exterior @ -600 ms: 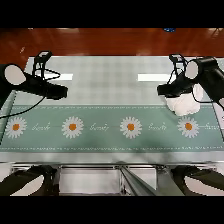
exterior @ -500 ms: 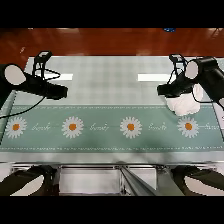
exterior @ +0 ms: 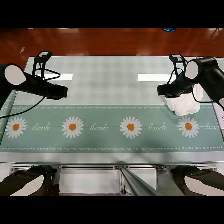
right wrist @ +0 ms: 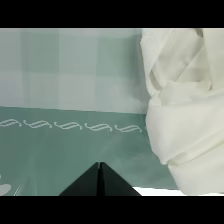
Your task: Fold the shirts.
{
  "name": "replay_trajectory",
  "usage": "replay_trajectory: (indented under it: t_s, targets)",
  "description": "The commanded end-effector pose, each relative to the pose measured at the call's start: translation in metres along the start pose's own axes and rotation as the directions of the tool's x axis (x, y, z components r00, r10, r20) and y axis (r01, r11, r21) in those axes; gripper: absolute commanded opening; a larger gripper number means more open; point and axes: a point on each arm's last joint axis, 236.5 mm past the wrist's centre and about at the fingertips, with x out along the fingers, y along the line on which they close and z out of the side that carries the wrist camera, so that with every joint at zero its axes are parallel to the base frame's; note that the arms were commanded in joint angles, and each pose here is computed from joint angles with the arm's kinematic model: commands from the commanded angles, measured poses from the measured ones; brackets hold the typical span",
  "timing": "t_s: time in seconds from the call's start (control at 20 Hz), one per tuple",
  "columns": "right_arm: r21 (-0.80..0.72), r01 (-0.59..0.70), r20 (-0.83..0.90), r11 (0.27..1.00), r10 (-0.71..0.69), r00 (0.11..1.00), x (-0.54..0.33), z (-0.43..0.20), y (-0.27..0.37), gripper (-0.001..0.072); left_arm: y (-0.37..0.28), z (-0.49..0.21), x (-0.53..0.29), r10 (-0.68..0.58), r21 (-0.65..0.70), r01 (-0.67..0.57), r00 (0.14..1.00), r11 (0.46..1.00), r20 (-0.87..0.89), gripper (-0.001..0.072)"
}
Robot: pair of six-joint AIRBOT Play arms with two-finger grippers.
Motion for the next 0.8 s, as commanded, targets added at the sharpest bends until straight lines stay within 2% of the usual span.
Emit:
replay_trajectory:
  t_s: [0.0,0.15,0.2,0.25,0.3,0.35,0.45,0.5,0.6,0.75]
  targets:
    - [0.000,-0.001,0.006,1.000,0.001,1.000,0.000,0.001,0.000,0.0027,0.001,0.013,0.000,0.003,0.003,-0.003,0.998,1.000,0.055,0.0024]
    - [-0.003,-0.038,0.190,0.999,0.038,0.981,-0.005,0.045,0.009,0.0027,0.001,0.037,-0.002,0.007,0.001,-0.007,0.988,1.000,0.156,0.0024]
    - [-0.007,-0.043,0.253,0.999,0.044,0.967,-0.008,0.060,0.010,0.0072,0.001,0.044,-0.002,0.009,0.000,-0.009,0.983,1.000,0.186,0.0027]
    - [-0.020,-0.015,0.323,1.000,0.021,0.946,-0.013,0.077,0.005,0.0343,0.003,0.050,-0.002,0.013,-0.001,-0.013,0.979,1.000,0.205,0.0116]
    - [-0.032,0.052,0.372,0.998,-0.036,0.927,-0.021,0.089,-0.009,0.0418,0.005,0.051,0.002,0.017,-0.004,-0.017,0.978,1.000,0.206,0.0384]
    - [-0.005,0.155,0.408,0.988,-0.139,0.902,-0.034,0.101,-0.035,0.0418,0.010,0.046,0.009,0.029,-0.012,-0.027,0.984,1.000,0.177,0.0512]
    - [0.114,0.284,0.398,0.952,-0.305,0.865,-0.054,0.104,-0.092,0.0416,0.030,0.014,0.020,0.093,-0.035,-0.092,0.995,0.995,0.026,0.0510]
    - [0.173,0.292,0.358,0.941,-0.337,0.871,-0.053,0.096,-0.118,0.0414,0.045,-0.004,0.023,0.138,-0.069,-0.140,0.990,0.988,-0.044,0.0509]
    - [0.323,0.226,0.227,0.919,-0.307,0.924,-0.026,0.065,-0.157,0.0413,0.062,-0.024,0.024,0.169,-0.096,-0.177,0.982,0.980,-0.079,0.0508]
    - [0.516,0.095,0.094,0.851,-0.166,0.982,0.032,0.017,-0.180,0.0413,0.073,-0.037,0.025,0.180,-0.189,-0.184,0.983,0.965,-0.038,0.0508]
